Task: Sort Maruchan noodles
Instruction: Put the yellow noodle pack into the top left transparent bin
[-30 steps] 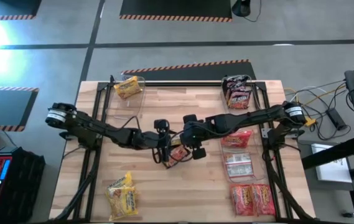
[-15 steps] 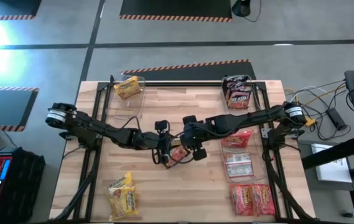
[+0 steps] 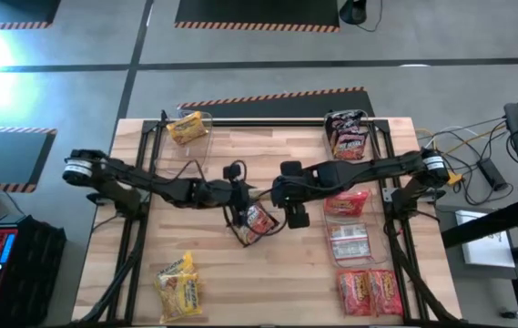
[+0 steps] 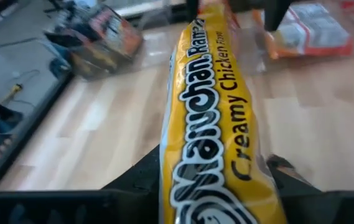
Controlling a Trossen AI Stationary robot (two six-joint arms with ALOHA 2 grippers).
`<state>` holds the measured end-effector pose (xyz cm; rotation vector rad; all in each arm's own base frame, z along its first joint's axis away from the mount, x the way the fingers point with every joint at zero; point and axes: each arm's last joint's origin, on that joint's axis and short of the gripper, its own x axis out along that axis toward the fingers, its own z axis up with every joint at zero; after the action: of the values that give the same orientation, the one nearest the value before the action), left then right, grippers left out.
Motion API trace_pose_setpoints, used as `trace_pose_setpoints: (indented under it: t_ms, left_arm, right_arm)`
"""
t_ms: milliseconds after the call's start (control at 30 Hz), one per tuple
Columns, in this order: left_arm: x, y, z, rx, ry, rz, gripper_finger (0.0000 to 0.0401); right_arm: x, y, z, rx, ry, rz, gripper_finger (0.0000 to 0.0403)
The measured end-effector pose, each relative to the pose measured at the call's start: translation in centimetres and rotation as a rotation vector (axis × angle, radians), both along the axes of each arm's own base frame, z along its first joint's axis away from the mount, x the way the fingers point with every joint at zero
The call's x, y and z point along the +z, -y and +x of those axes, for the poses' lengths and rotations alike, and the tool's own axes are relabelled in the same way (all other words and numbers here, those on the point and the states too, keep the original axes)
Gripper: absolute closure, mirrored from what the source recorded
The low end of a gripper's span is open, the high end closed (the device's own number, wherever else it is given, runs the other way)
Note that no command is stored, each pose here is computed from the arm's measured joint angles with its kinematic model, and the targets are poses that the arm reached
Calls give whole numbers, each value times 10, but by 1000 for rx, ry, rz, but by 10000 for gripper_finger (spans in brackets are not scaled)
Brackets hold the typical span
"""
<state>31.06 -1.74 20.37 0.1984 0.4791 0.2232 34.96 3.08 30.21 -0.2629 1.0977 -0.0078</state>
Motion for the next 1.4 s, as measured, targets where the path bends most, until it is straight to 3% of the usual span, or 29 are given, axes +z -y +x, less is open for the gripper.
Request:
trace_pose_setpoints:
  t_ms: [167,400,700,833,1400]
  left_arm:
    - [18,-28,-15,73,-47,45,298]
    - [38,-76,-53,250,-122,42,291]
    - [65,-128,-103,513,-87,57,292]
    - [61,-142,-121,628,-131,4,293]
    - [25,-161,-156,818,-294,-27,292]
  right_arm:
    - [-2,1,-4,-47,-38,-9,208]
    - [-6,4,-7,-89,-64,-66,211]
    - [-8,4,-11,-105,-101,-62,213]
    - [-10,4,-13,-126,-126,-56,214]
    - [-18,5,-22,-151,-220,-46,213]
